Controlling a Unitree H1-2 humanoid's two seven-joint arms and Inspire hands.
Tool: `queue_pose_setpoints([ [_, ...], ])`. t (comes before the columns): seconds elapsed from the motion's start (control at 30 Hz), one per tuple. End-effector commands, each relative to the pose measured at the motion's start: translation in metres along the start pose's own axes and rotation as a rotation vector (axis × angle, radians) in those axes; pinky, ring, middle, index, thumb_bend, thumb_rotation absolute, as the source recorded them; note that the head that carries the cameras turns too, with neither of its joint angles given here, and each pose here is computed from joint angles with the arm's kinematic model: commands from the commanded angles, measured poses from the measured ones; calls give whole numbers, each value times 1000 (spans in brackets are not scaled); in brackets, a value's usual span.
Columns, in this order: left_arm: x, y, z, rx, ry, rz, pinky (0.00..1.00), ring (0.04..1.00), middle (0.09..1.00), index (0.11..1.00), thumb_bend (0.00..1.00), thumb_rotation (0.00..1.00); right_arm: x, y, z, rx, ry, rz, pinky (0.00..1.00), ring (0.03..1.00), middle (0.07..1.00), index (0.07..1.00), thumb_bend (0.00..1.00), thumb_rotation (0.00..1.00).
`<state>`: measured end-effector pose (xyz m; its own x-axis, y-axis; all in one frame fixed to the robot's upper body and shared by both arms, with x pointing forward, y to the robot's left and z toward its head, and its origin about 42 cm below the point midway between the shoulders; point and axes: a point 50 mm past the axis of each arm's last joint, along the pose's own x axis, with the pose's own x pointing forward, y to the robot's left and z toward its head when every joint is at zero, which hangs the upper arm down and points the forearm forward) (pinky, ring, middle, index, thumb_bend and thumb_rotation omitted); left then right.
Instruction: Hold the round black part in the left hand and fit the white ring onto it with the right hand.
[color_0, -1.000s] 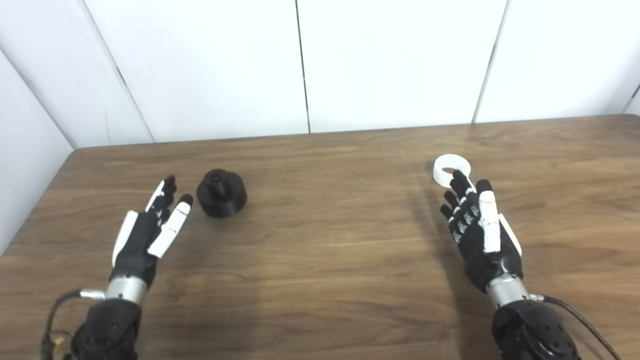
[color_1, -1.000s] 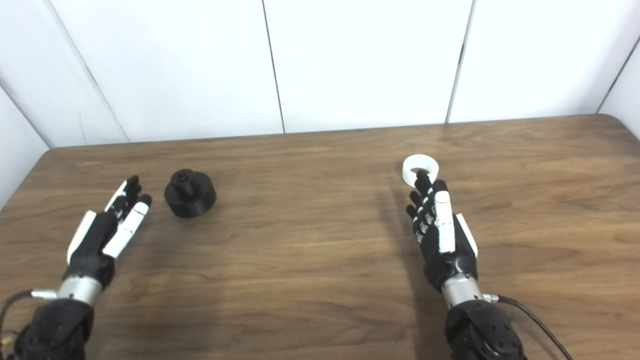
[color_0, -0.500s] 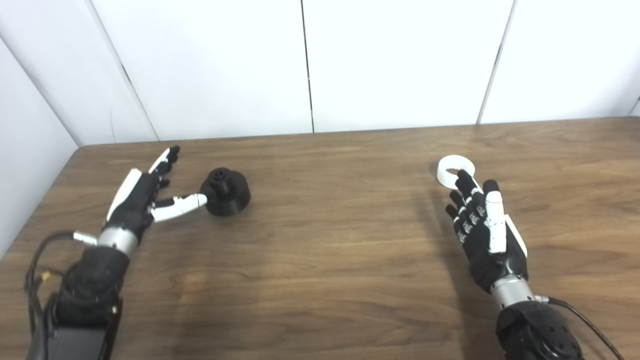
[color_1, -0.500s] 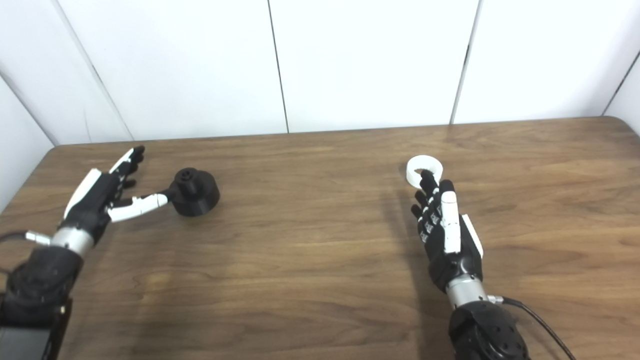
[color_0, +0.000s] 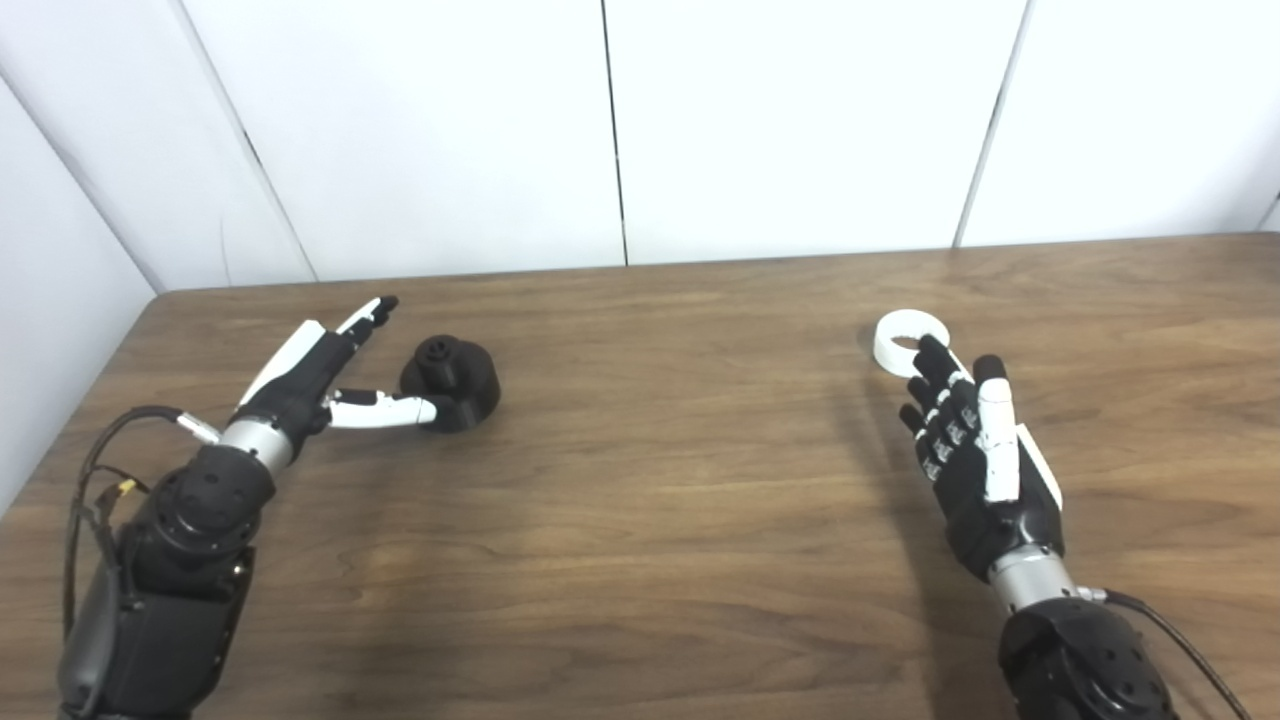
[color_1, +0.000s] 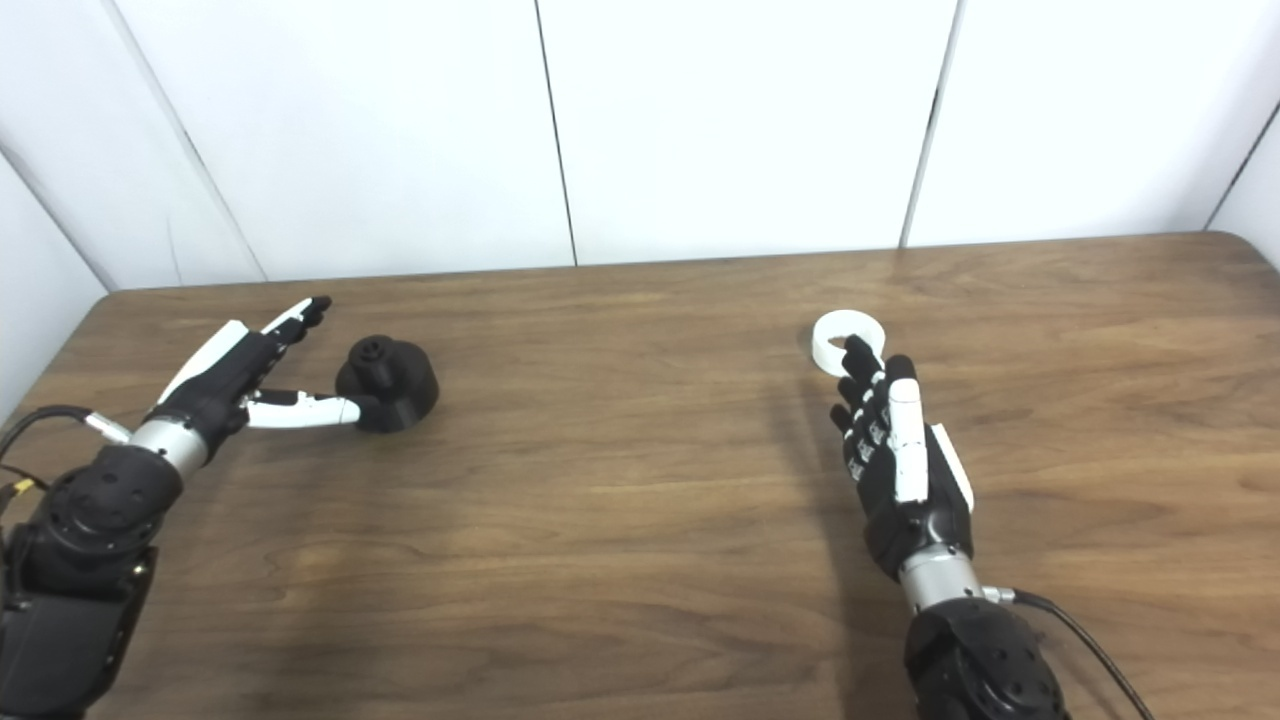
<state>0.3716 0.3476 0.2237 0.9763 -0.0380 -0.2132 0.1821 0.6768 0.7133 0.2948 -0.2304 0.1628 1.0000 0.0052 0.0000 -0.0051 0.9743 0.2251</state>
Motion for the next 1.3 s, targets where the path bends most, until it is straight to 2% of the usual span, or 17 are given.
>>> queue_pose_setpoints([
  [0.0,4,27,15,87,-54,73,1000,1000,1000,993,1000,297,8,6,16,-3,-85,26,1000,1000,982,941,551,1000],
  [0.27,7,26,13,208,-51,70,1000,1000,1000,985,1000,311,9,6,16,-11,-84,19,1000,1000,979,933,568,1000],
  [0.43,9,24,15,249,-54,63,1000,1000,1000,964,1000,278,8,5,16,-21,-83,24,1000,1000,982,938,570,1000],
  [0.57,11,23,16,311,-48,73,1000,1000,1000,959,1000,302,8,5,16,-26,-83,24,1000,1000,976,937,573,1000],
  [1.03,21,22,14,403,-60,109,1000,1000,1000,945,1000,282,7,6,13,-14,-79,18,999,1000,969,931,571,1000],
  [1.27,26,24,15,417,-52,99,1000,1000,1000,947,1000,281,7,5,13,-34,-84,12,926,993,963,926,554,1000],
])
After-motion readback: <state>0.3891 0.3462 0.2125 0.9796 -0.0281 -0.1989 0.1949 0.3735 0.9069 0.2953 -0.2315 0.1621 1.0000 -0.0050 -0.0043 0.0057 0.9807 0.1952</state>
